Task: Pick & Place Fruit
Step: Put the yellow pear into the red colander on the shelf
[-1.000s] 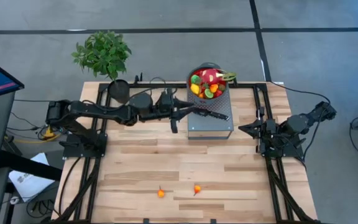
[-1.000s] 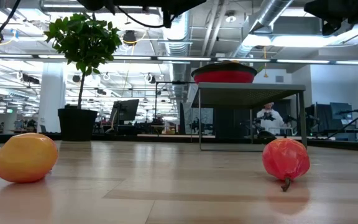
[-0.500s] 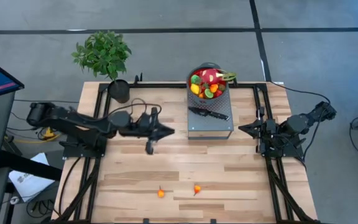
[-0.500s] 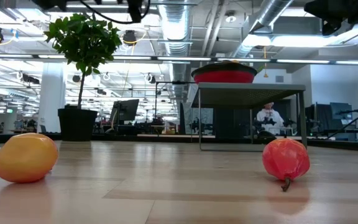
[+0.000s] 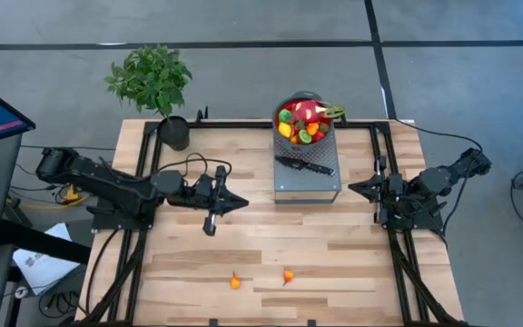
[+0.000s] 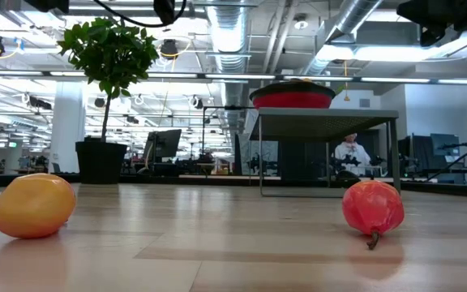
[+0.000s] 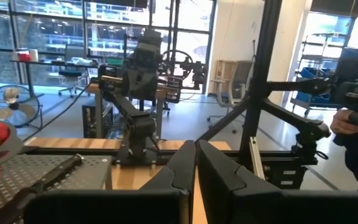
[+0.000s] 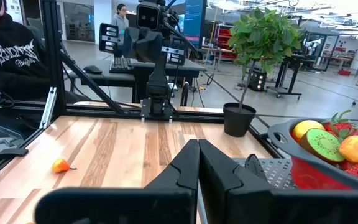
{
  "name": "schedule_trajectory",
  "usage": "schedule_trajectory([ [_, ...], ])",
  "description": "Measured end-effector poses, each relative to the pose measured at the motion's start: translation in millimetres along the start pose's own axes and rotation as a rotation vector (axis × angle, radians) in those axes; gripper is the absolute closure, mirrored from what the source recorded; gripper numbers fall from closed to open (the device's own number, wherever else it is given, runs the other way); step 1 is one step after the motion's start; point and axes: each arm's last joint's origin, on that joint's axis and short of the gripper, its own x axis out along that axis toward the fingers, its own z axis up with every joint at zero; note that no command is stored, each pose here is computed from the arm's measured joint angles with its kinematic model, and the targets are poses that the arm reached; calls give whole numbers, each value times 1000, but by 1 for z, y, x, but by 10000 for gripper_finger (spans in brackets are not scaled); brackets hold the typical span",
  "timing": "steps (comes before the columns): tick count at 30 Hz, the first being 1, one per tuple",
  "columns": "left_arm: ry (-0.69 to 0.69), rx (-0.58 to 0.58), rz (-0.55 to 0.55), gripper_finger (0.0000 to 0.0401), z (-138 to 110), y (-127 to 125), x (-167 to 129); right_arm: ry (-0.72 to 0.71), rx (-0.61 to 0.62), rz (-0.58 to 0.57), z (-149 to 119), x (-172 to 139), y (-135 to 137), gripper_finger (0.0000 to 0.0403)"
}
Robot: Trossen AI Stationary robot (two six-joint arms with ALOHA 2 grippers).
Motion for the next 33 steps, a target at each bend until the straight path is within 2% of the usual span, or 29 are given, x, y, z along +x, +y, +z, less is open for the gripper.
schedule_trajectory([
  [27, -6, 1, 2, 391, 1, 1, 0, 0, -1, 0, 0, 0, 0, 403],
  [29, -6, -30, -1, 391, 1, 1, 0, 0, 0, 0, 0, 0, 0, 403],
  [33, -12, -164, -10, 391, 1, -1, 0, 0, 0, 0, 0, 0, 0, 403],
])
